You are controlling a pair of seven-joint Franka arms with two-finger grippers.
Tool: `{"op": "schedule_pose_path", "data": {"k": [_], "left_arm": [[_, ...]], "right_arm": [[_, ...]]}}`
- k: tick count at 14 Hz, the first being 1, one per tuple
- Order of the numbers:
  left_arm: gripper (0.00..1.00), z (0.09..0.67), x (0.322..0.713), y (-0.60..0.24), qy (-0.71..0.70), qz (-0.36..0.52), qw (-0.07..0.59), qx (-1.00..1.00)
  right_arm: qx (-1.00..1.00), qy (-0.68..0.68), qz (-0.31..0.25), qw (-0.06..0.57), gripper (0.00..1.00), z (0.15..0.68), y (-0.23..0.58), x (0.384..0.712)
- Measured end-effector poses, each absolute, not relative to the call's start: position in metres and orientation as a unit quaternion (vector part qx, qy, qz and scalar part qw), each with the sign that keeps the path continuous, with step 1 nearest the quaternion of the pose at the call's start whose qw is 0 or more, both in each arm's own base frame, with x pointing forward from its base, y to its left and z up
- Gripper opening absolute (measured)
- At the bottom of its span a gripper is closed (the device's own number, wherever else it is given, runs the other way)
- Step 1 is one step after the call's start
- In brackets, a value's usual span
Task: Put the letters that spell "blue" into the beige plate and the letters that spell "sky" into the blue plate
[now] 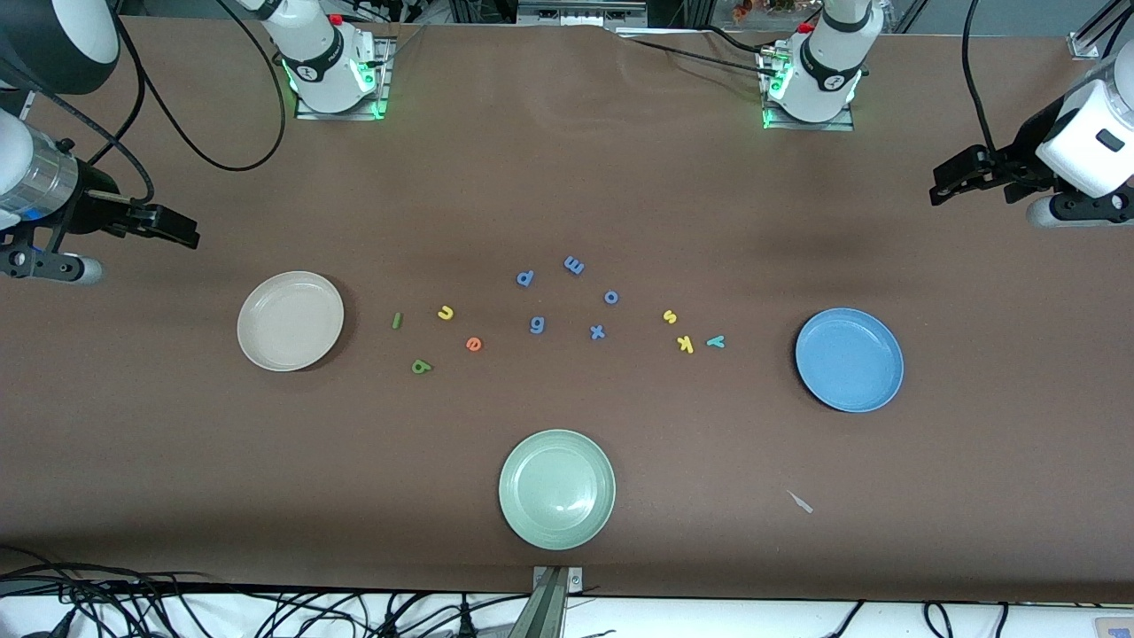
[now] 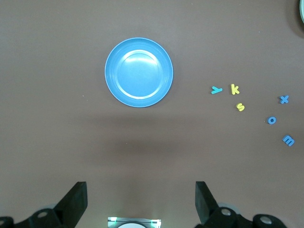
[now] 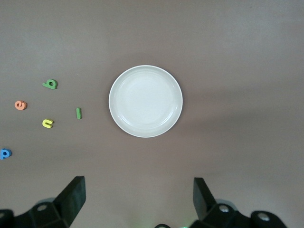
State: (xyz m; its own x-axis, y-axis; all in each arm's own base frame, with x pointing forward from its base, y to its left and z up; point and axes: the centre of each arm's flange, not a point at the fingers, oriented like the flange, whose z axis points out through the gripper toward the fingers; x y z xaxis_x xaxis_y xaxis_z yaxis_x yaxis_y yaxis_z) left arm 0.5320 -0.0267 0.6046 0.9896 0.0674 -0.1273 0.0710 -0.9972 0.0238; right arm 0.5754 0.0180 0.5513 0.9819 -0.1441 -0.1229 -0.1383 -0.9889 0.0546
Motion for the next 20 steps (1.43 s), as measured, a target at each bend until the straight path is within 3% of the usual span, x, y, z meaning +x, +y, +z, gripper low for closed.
{"op": "schedule_pose_path", "data": {"k": [20], "left_arm": [[1.0,0.6033,0.5317,-0.0231,0.038,-0.068,0.014,0.997]], "right_arm": [[0.995,-0.071,-0.063,0.023,1.0,0.5513,0.0178,0.5754]]}}
